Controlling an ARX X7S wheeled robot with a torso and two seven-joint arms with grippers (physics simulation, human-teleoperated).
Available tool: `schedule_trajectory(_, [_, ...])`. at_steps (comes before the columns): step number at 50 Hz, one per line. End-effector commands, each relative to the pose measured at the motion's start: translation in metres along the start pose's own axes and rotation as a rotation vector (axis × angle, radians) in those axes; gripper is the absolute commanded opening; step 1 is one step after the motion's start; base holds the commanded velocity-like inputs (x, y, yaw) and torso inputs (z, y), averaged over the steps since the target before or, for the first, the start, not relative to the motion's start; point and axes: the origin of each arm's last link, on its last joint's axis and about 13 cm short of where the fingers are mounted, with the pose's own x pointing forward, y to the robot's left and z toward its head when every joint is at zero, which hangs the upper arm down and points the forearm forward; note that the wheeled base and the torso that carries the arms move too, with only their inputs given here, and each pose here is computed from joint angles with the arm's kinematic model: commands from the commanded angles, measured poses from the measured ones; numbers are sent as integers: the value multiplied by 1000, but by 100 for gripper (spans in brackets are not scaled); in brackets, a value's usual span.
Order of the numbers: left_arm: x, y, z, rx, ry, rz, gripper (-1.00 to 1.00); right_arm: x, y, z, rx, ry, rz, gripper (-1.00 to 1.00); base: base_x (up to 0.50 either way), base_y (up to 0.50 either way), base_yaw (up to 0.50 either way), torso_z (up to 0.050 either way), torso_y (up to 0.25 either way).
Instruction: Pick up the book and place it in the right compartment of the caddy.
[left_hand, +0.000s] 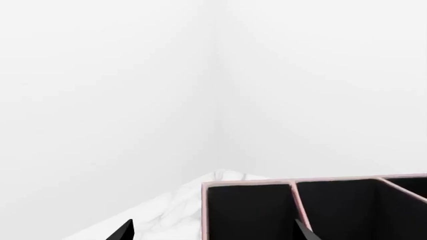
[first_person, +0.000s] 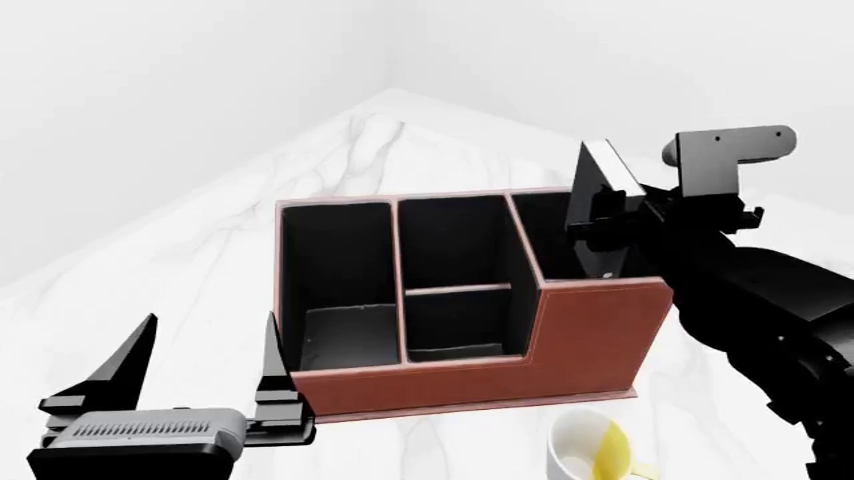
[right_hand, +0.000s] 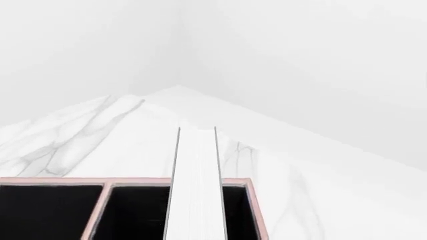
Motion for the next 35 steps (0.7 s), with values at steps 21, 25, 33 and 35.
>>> schedule_trajectory(21, [0, 0, -1, -1, 1, 1, 100, 10, -5, -8, -13, -14, -49, -100, 0, 0, 0, 0, 1])
schedule_trajectory(25, [0, 0, -1, 0, 1, 0, 100, 11, -5, -11, -12, -10, -48, -100, 0, 0, 0, 0, 2])
schedule_trajectory(33, [0, 0, -1, 0, 2, 2, 100, 15, -7, -14, -14, -2, -54, -100, 0, 0, 0, 0, 1])
schedule_trajectory(35, [0, 0, -1, 0, 2, 3, 100, 16, -7, -15, -15, -1, -54, -100, 0, 0, 0, 0, 0])
